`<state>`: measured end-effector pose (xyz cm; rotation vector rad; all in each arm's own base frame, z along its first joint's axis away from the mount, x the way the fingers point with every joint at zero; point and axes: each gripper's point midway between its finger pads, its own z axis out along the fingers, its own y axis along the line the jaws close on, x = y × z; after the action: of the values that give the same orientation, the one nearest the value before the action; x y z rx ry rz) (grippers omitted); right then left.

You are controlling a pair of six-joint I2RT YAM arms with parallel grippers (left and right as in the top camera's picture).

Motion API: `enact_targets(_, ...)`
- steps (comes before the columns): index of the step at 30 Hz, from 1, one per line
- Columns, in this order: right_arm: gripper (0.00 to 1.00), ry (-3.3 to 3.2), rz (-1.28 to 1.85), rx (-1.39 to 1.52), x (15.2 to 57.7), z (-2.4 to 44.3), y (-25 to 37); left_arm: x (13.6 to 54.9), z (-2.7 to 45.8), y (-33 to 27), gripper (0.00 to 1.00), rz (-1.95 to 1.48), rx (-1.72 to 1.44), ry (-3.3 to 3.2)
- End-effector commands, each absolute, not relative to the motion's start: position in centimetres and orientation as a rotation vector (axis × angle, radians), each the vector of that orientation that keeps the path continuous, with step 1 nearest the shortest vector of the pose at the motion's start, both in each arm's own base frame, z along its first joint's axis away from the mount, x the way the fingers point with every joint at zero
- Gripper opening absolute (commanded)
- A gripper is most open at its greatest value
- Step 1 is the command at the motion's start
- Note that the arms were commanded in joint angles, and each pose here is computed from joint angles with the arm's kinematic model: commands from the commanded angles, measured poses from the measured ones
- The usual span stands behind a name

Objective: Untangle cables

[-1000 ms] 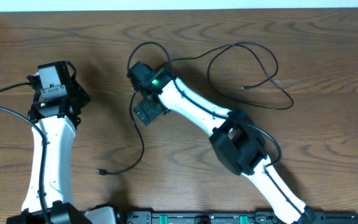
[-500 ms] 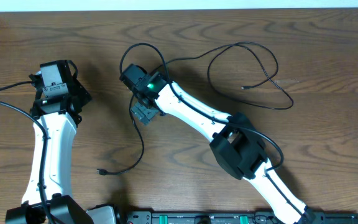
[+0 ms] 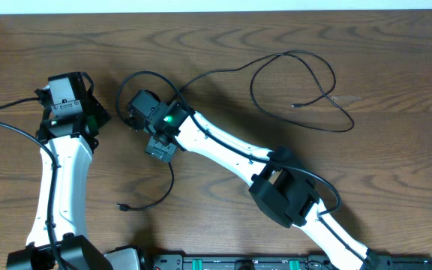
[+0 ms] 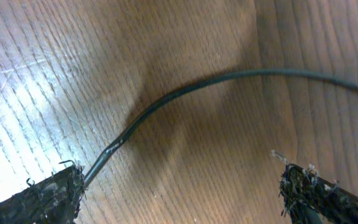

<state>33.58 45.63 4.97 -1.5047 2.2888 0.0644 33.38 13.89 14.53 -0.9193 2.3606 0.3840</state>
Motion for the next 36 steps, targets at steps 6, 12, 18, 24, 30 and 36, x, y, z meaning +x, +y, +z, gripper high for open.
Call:
enact_targets(6, 0.98, 2.258, 0.102, -1.427, 34.0, 7.3, 46.5, 33.8, 15.3, 14.6, 0.87, 0.405, -0.945, 2.317)
enact_targets(12, 0.95, 2.312, 0.166, -1.265, 34.6, 7.4, 47.4, 34.4, 15.7, 14.8, 0.87, 0.394, -0.945, 2.283)
enact_targets(18, 0.89, 2.388, 0.183, -1.173, 34.6, 5.4, 47.5, 34.5, 15.5, 14.8, 0.87, 0.392, -0.954, 2.286)
enact_targets(24, 0.85, 2.436, 0.162, -1.167, 34.5, 2.8, 47.3, 34.8, 14.7, 14.8, 0.87, 0.398, -0.956, 2.301)
enact_targets(30, 0.75, 2.473, 0.13, -1.188, 34.1, 1.2, 46.7, 34.9, 14.8, 14.9, 0.87, 0.396, -0.956, 2.297)
enact_targets(36, 0.7, 2.521, 0.09, -1.211, 33.7, -1.2, 45.8, 34.9, 14.8, 14.9, 0.87, 0.396, -0.955, 2.297)
